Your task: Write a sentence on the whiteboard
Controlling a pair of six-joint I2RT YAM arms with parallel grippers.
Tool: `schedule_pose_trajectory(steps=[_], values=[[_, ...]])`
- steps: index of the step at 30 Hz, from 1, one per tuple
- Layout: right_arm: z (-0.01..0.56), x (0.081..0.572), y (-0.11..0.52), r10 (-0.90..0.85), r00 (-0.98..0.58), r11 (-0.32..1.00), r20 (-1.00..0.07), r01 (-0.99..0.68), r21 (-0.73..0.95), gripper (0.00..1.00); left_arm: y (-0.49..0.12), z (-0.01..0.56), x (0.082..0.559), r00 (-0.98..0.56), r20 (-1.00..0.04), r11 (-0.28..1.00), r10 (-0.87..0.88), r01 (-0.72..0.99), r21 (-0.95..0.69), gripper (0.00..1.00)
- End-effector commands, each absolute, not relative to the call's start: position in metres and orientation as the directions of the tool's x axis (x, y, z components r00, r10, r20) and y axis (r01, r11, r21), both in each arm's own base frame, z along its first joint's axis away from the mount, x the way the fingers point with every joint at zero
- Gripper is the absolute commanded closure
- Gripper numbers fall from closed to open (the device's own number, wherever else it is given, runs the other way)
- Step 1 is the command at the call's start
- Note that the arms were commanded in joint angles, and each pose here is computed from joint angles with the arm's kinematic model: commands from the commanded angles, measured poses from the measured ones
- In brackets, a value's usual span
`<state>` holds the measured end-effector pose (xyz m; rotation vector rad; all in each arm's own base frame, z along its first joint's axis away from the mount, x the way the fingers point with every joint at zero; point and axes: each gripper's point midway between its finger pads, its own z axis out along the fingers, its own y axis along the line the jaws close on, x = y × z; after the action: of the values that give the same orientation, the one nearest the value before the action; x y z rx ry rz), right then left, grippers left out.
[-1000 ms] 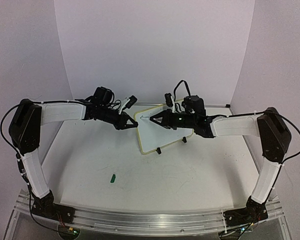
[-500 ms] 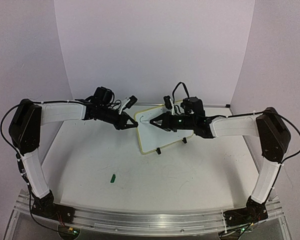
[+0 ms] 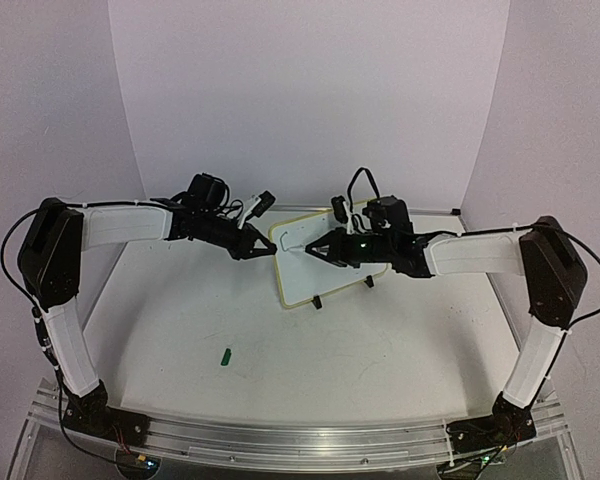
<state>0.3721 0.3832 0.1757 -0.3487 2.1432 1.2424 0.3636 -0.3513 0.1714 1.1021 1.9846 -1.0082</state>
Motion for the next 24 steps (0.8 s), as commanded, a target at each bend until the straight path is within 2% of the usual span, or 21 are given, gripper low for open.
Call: schedule_pose_trajectory(steps=[1, 8, 24], values=[[0.208, 0.382, 0.367, 0.151, -0.693, 0.562, -0.705, -0.527, 0.638, 1.00, -0.356, 0.183, 0.367, -0.398, -0.829, 0.339, 0.393, 0.901, -0.271, 1.00], [0.234, 0.370, 0.368, 0.150, -0.668, 0.508, -0.729, -0.581, 0.636, 1.00, -0.356, 0.182, 0.367, -0.399, -0.828, 0.338, 0.393, 0.901, -0.273, 1.00], [0.210, 0.382, 0.372, 0.160, -0.705, 0.536, -0.691, -0.526, 0.660, 1.00, -0.357, 0.181, 0.366, -0.398, -0.827, 0.335, 0.396, 0.902, -0.273, 1.00]])
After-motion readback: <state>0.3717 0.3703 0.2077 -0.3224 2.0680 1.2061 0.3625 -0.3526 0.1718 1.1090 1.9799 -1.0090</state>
